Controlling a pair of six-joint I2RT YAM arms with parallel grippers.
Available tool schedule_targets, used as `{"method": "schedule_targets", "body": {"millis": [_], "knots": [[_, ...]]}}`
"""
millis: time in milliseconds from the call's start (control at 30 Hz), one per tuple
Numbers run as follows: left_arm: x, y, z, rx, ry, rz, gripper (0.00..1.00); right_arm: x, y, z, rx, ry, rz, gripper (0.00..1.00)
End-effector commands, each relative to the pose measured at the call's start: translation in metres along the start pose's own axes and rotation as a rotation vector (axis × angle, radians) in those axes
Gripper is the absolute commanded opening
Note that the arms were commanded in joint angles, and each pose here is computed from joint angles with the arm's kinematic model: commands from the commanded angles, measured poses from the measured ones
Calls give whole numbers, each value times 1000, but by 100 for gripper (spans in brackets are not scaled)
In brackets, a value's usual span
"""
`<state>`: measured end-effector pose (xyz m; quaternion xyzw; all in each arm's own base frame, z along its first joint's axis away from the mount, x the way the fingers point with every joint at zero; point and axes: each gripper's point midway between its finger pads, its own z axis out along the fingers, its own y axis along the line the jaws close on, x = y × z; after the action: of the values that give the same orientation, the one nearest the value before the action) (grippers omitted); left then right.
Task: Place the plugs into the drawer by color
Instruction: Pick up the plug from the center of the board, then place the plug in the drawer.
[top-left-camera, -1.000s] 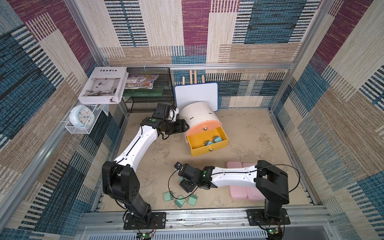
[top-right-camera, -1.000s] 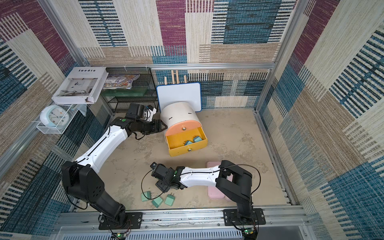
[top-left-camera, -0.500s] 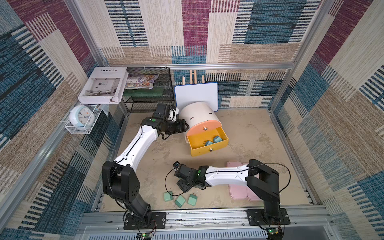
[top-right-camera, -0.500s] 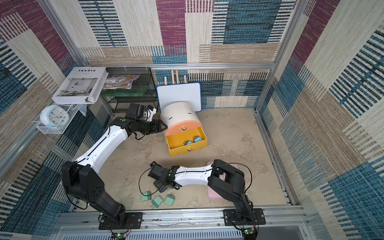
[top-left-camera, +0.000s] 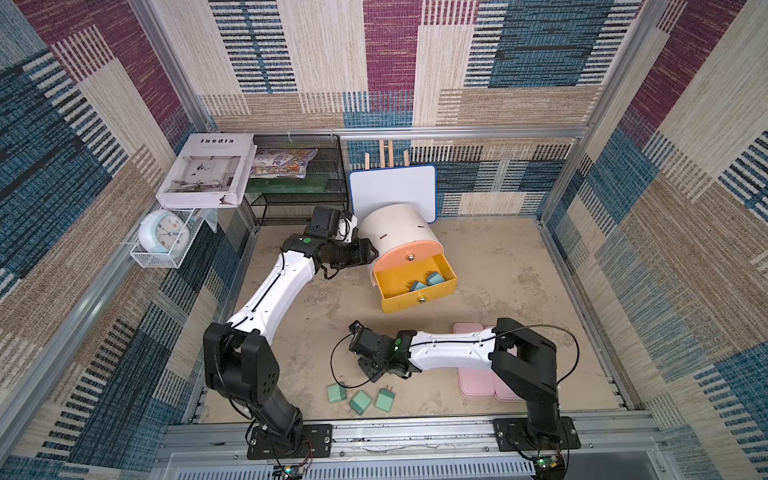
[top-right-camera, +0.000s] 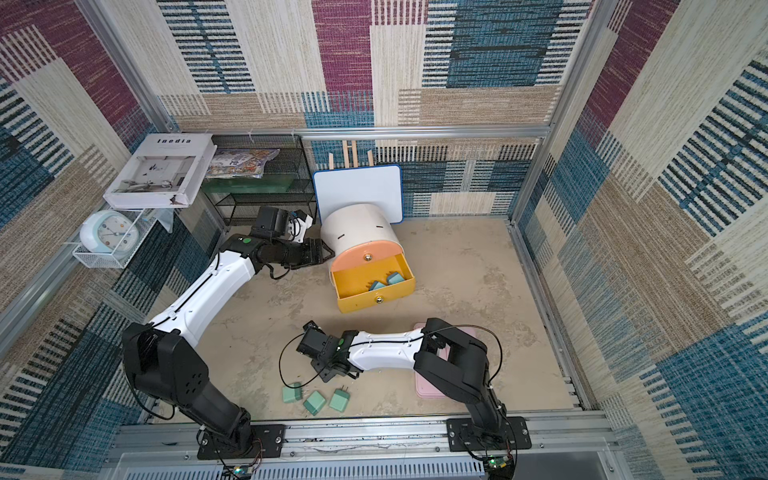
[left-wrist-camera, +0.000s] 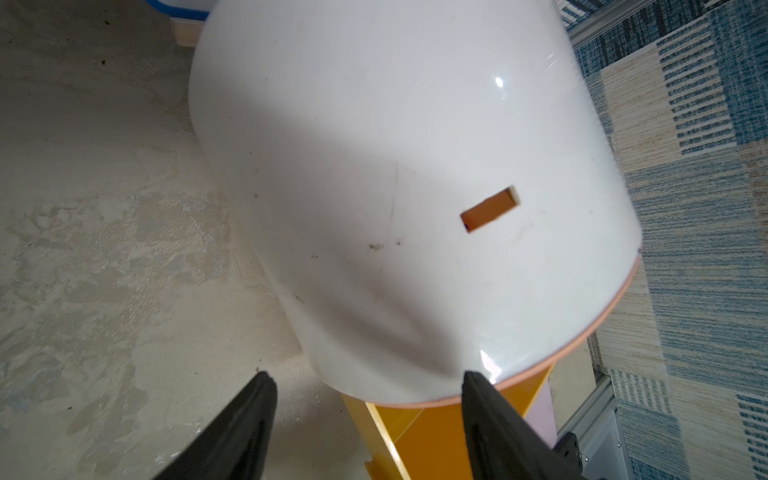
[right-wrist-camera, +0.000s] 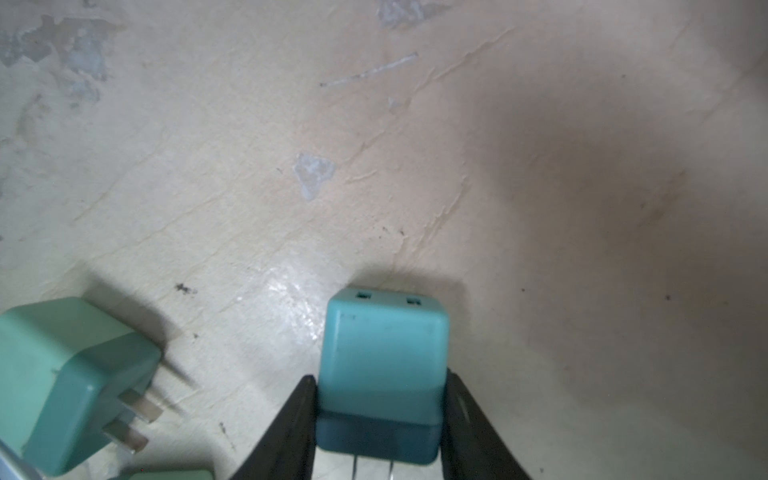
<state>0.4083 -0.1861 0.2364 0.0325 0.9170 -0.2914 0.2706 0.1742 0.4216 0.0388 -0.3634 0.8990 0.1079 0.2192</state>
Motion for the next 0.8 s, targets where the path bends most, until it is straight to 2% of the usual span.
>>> {"method": "schedule_targets", "body": {"millis": [0, 100, 233, 467, 633, 767], "knots": [[1, -2, -4, 3, -3, 6, 74, -16, -2, -25, 2, -56, 23, 36], [0, -2, -2, 4, -1, 3, 75, -39, -3, -61, -10, -134, 44, 36], [-2, -2, -1, 7, -2, 1, 74, -68, -22, -107, 49, -235, 77, 36], [-5, -3, -2, 9, -7, 3, 75, -106, -103, -171, 153, -360, 162, 38], [-5, -3, -1, 8, -6, 1, 75, -116, -142, -169, 163, -342, 208, 38], [-7, -4, -1, 9, -9, 1, 75, -125, -151, -159, 140, -324, 225, 38]]}}
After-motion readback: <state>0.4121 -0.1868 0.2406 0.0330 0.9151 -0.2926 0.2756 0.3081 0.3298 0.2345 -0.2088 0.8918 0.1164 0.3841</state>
